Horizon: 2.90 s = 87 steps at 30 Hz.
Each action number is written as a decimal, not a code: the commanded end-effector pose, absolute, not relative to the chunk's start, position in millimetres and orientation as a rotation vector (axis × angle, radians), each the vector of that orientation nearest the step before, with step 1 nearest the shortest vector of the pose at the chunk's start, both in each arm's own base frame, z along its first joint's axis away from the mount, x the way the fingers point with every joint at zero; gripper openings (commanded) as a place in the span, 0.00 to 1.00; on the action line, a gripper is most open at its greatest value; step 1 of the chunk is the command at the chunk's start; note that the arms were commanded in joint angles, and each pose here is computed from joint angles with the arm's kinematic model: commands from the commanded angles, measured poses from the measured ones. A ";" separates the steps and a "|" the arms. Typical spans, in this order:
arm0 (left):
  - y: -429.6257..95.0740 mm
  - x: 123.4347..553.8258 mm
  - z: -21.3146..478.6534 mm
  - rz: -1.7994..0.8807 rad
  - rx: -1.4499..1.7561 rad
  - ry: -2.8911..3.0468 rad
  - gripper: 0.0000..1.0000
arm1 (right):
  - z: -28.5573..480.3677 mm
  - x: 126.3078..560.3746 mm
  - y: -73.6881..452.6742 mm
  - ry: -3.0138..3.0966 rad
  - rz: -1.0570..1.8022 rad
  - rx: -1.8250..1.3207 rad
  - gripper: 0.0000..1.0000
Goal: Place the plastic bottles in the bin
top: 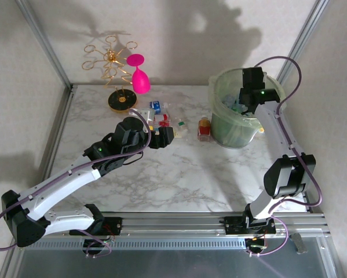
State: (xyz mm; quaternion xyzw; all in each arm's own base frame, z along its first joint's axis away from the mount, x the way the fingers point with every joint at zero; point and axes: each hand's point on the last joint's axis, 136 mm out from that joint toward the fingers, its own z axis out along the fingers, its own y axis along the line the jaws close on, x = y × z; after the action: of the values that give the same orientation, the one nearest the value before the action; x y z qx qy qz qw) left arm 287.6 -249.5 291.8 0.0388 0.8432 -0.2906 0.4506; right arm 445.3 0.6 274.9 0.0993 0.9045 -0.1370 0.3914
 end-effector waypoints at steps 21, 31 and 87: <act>-177.8 298.7 309.8 -0.567 -0.240 2.004 0.91 | 379.2 339.2 260.4 1.946 0.005 -0.604 0.62; -78.3 319.2 240.5 -0.599 -0.699 2.053 0.92 | 267.9 357.3 316.6 2.164 0.037 -0.764 0.70; -93.1 332.7 218.2 -0.603 -0.596 2.130 0.92 | 31.5 424.4 174.3 2.617 -0.461 0.007 0.81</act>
State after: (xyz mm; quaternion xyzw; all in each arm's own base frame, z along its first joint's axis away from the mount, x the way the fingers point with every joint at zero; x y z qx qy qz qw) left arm 330.5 -93.0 218.2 -0.2448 0.8469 -0.2385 0.4074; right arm 427.0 182.9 48.8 -0.0018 0.9507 -0.1652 0.2625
